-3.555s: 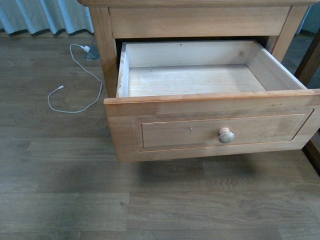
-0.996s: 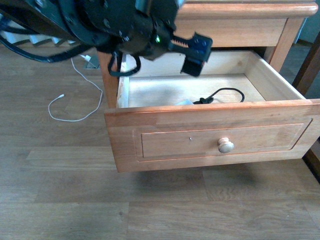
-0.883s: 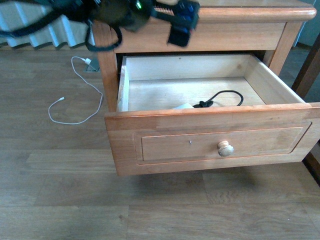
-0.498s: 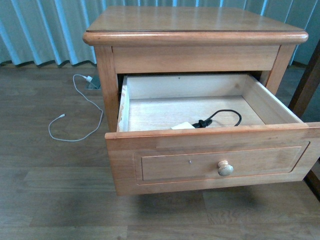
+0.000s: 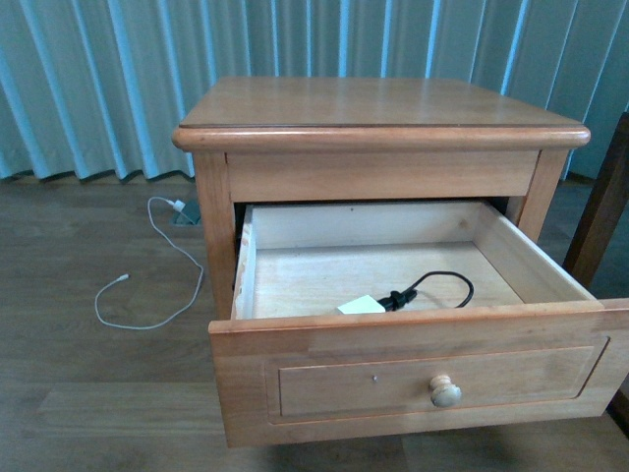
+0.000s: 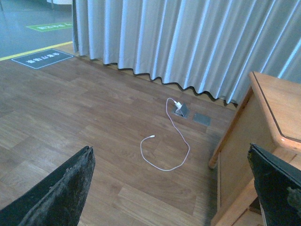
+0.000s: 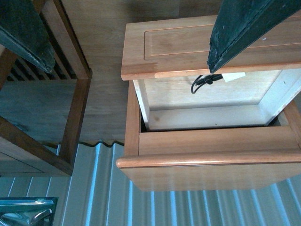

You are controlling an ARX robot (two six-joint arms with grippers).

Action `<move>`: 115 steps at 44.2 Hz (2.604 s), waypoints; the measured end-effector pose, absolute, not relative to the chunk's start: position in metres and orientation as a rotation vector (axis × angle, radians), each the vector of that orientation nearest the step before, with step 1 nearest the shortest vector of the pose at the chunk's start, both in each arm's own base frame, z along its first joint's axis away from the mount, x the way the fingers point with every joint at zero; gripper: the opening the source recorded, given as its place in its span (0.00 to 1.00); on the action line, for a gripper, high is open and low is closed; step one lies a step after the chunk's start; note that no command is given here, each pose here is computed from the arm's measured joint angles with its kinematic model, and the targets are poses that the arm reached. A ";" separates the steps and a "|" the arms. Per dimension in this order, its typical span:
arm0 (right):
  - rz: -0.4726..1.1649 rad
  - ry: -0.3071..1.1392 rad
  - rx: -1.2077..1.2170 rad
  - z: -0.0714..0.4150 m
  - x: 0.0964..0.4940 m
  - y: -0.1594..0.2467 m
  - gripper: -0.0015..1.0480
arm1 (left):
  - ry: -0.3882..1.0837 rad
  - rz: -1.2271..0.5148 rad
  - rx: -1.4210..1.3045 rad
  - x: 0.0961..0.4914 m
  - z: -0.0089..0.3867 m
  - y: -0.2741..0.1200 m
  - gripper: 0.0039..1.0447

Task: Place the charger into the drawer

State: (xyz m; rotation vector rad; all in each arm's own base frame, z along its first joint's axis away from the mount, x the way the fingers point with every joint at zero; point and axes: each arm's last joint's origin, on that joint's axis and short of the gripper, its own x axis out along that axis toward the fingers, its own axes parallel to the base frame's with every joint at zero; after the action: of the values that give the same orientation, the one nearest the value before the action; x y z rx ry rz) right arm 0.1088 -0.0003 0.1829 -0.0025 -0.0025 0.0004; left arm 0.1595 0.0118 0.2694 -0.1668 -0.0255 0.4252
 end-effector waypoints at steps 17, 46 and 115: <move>-0.004 -0.003 -0.002 0.183 0.109 0.000 0.92 | 0.010 0.002 -0.020 0.143 0.226 0.000 0.40; -0.002 -0.003 -0.002 0.183 0.109 0.000 0.92 | 0.000 0.000 -0.008 0.117 0.183 0.000 0.04; 0.307 0.631 0.017 0.176 0.173 0.040 0.92 | -0.008 0.000 -0.004 0.097 0.167 0.000 0.94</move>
State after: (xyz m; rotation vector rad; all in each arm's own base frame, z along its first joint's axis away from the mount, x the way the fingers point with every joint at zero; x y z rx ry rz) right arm 0.1725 0.0403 0.1765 0.0174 0.6307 0.3073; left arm 0.0973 0.0000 0.1672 -0.0044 -0.0082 -0.0004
